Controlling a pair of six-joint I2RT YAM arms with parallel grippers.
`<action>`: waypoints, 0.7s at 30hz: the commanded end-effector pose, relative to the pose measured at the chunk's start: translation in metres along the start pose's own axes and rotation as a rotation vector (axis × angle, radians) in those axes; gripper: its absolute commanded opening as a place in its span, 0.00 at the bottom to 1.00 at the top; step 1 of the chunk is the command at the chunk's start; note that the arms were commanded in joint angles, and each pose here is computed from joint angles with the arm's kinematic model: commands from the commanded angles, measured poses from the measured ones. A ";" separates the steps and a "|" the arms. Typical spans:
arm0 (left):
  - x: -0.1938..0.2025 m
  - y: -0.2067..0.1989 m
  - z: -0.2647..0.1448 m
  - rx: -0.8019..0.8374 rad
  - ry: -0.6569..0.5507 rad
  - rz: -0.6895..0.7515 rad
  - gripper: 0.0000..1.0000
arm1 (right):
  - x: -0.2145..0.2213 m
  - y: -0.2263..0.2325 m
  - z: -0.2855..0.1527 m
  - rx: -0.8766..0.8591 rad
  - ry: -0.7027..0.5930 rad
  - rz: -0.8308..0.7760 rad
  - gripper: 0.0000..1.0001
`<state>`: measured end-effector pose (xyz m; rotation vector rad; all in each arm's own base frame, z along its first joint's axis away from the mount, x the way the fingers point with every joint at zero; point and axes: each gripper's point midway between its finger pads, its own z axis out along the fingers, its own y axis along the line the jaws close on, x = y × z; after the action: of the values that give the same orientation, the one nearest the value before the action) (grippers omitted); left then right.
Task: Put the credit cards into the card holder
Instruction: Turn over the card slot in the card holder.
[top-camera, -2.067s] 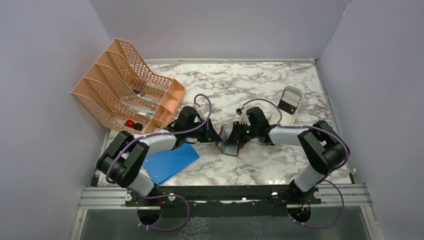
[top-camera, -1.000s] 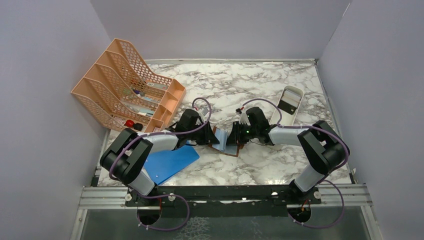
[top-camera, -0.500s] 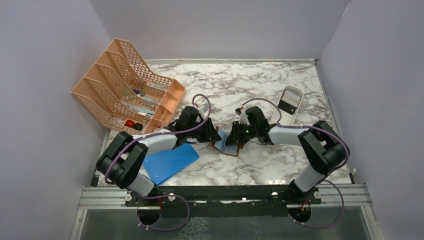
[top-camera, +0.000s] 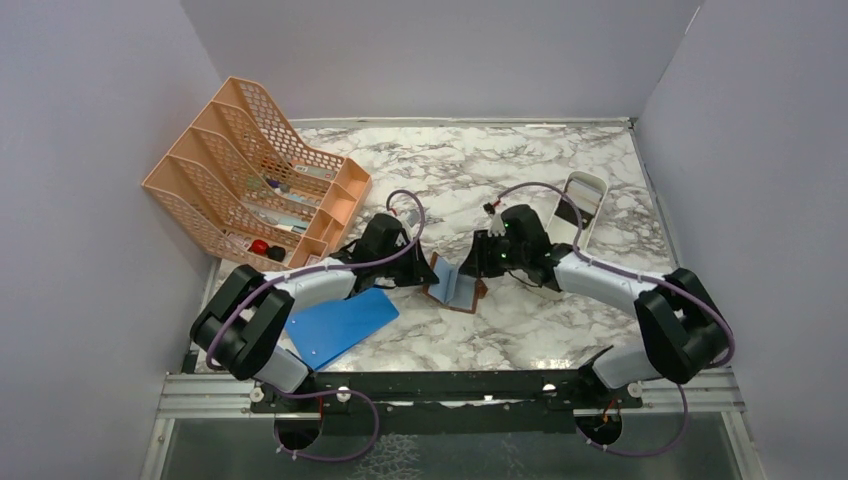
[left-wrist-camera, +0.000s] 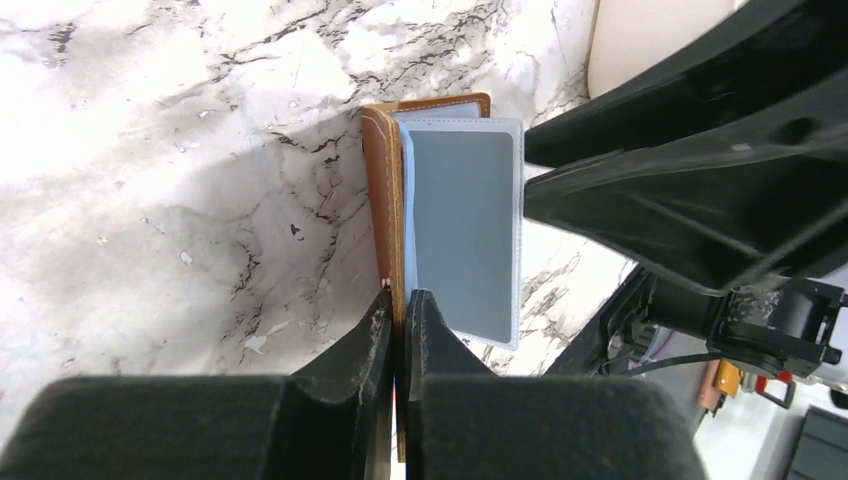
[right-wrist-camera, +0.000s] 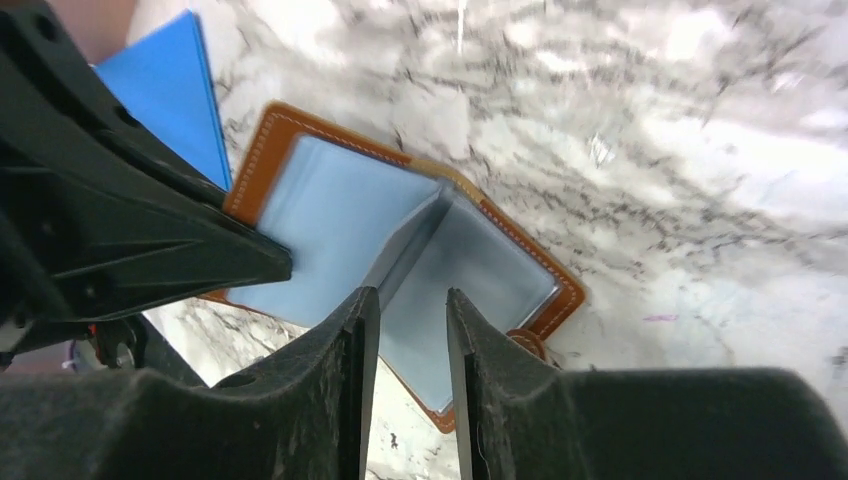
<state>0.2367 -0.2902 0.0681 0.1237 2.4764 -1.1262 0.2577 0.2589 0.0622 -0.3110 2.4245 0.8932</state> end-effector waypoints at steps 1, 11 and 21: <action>-0.019 -0.013 -0.010 -0.018 -0.062 0.049 0.02 | -0.048 0.003 -0.024 0.095 -0.150 -0.109 0.40; -0.009 -0.016 -0.010 0.022 -0.042 0.030 0.03 | -0.118 -0.015 -0.065 0.340 -0.305 -0.318 0.83; 0.006 -0.020 -0.004 0.099 0.010 0.003 0.06 | -0.178 -0.101 -0.127 0.644 -0.306 -0.328 1.00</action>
<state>0.2272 -0.2952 0.0735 0.1218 2.4656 -1.1974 0.3738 0.1672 0.1708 -0.3298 2.1461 0.2005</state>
